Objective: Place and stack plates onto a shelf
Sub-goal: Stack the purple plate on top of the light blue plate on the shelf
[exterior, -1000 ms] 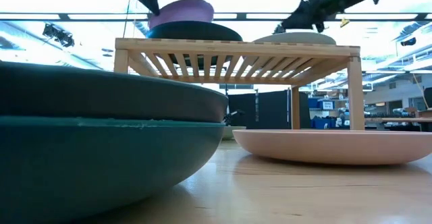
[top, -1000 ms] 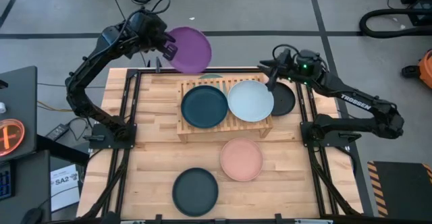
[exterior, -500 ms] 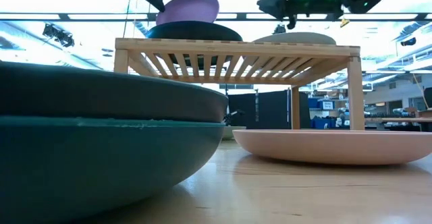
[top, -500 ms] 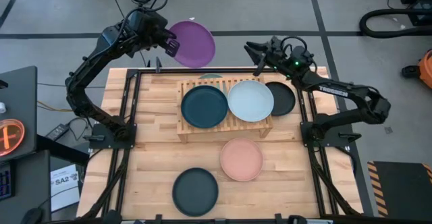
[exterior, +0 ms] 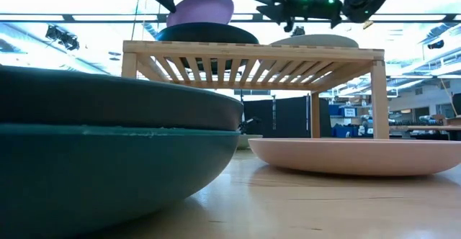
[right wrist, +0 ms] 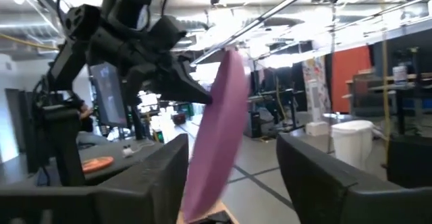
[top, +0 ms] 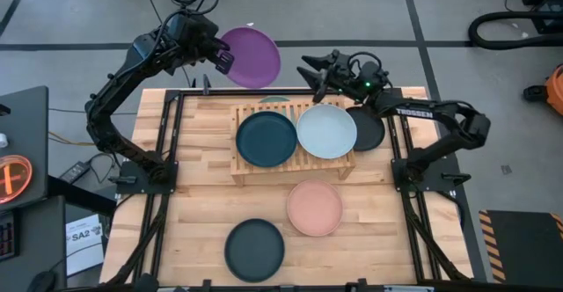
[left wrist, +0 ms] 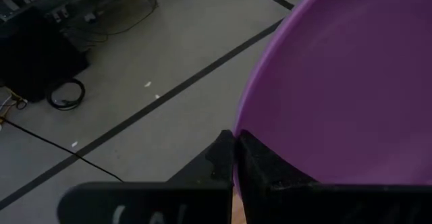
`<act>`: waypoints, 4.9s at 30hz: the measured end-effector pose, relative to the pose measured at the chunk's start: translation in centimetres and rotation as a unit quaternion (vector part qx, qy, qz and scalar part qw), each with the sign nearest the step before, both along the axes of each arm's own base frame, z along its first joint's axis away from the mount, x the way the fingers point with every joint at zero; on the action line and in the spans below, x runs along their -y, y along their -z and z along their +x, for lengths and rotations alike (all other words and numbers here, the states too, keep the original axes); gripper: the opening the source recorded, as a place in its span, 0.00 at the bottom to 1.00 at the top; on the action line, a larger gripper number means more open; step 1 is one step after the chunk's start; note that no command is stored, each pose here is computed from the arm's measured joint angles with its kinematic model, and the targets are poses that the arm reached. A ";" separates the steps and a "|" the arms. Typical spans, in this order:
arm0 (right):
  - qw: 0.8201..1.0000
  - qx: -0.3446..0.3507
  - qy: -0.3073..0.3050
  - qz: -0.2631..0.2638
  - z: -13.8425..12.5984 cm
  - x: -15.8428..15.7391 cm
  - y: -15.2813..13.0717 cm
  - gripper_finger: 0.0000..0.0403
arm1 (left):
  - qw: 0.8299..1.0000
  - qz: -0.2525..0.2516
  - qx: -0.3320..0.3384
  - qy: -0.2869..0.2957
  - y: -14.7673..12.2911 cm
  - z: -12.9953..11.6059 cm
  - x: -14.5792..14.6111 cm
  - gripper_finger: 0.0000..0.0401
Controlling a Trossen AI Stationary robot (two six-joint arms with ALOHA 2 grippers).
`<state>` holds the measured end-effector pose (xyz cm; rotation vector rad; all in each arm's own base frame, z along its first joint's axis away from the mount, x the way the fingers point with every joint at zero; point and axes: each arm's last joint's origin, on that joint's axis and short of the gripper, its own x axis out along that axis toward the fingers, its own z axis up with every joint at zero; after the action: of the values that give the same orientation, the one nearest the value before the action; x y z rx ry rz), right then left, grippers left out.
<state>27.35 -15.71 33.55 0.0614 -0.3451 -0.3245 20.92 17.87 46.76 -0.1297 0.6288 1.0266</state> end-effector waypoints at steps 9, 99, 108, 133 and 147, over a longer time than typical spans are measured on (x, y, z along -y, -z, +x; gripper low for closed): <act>0.999 -0.001 0.022 -0.038 3.1 -0.1 -1.0 0.65 | 1.000 0.001 -0.001 -0.003 0.0 0.0 0.0 0.02; 0.922 -0.256 0.289 0.015 3.4 6.8 -5.8 0.04 | 0.997 -0.002 -0.004 0.079 0.0 1.5 1.8 0.30; 0.921 -0.327 0.165 0.129 -1.0 7.3 -11.2 0.04 | 0.997 -0.003 -0.004 0.082 0.0 1.5 1.8 0.30; 0.775 -0.588 -0.090 0.213 -3.3 1.2 -8.0 0.05 | 0.997 -0.004 -0.004 0.083 0.0 1.5 1.8 0.30; 0.744 -0.627 -0.121 0.195 -2.2 1.2 -4.3 0.05 | 0.997 -0.005 -0.006 0.083 0.0 1.5 1.8 0.30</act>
<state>25.11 -16.92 37.84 0.2789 1.0921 -0.1143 22.43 16.05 46.73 -0.0785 0.6448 0.8644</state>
